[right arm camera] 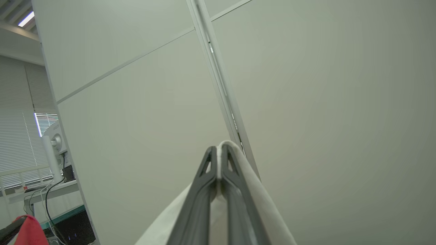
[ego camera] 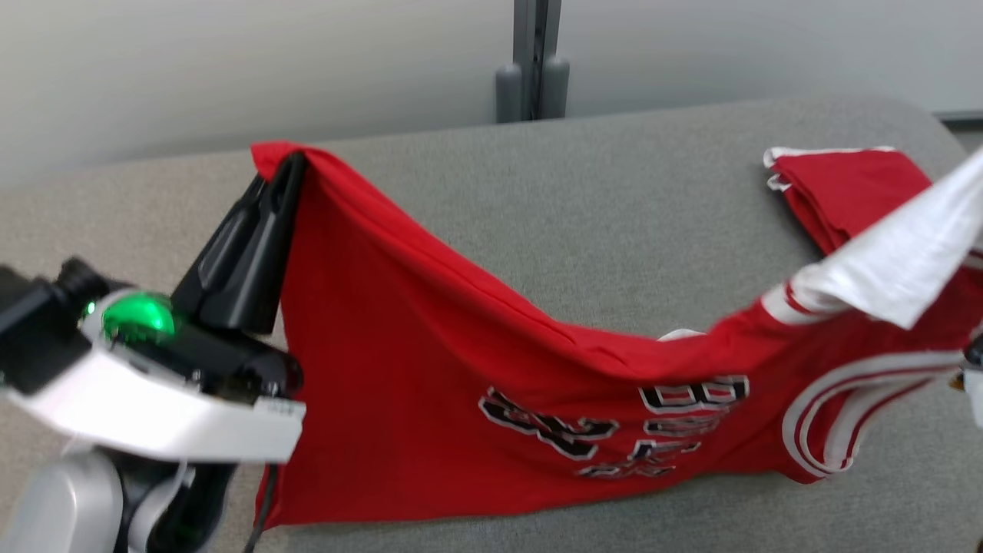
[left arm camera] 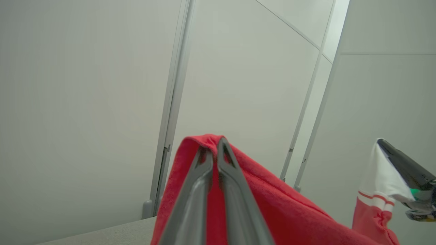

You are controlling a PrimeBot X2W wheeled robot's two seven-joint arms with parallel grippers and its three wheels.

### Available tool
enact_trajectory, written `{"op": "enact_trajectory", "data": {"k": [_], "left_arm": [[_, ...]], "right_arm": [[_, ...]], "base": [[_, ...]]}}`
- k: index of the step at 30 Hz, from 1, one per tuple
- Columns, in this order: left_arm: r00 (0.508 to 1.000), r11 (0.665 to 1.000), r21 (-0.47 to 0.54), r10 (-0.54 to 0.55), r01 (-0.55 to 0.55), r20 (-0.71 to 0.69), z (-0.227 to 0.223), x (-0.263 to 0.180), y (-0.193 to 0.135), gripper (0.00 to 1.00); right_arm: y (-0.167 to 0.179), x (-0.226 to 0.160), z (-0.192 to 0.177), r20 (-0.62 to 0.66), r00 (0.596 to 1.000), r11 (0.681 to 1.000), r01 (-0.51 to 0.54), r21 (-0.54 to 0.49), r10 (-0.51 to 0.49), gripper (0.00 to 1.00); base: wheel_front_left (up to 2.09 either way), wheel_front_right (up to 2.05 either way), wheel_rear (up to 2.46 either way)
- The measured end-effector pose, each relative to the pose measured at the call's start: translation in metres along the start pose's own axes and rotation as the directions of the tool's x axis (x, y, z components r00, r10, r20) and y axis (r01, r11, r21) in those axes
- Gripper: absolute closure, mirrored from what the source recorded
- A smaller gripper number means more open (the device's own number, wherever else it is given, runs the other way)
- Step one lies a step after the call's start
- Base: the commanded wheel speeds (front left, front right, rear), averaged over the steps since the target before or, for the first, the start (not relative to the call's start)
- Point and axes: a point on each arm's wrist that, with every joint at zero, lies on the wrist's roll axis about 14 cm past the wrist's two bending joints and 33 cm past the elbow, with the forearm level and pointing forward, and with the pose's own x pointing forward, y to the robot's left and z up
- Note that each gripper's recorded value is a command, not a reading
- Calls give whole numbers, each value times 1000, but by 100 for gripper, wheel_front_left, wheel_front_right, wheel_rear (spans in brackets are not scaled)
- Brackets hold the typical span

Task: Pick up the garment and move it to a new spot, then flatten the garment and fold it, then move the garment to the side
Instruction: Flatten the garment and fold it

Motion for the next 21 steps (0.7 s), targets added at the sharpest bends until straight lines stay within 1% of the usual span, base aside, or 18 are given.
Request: {"op": "enact_trajectory", "data": {"k": [3,5,8,10,11,14,16,21], "left_arm": [[997,1000,-11,18,-19,-72,-25,21,24,100],[993,1000,6,26,-25,-112,-40,38,43,100],[988,998,67,21,-11,-153,-53,73,69,100],[987,992,126,27,-8,-156,-53,102,88,100],[989,982,188,35,-8,-141,-46,133,105,100],[995,968,248,59,-37,-80,-31,176,129,100],[996,952,296,85,-72,-32,-21,199,144,100],[987,908,404,52,-109,150,30,244,149,100]], "right_arm": [[-4,20,-34,-62,998,999,-4,32,6,100],[-5,39,-56,-92,996,999,-16,45,20,100],[1,76,-84,-112,991,997,-64,49,69,100],[8,108,-96,-97,990,993,-102,51,107,100],[16,141,-99,-61,988,989,-140,42,142,100],[30,187,-100,4,982,981,-191,31,191,100],[33,211,-98,35,980,980,-198,4,198,100],[36,256,-60,149,968,978,-193,-76,202,100]], "base": [[0,0,0],[0,0,0],[0,0,0],[0,0,0],[0,0,0],[0,0,0],[0,0,0],[0,0,0]]}}
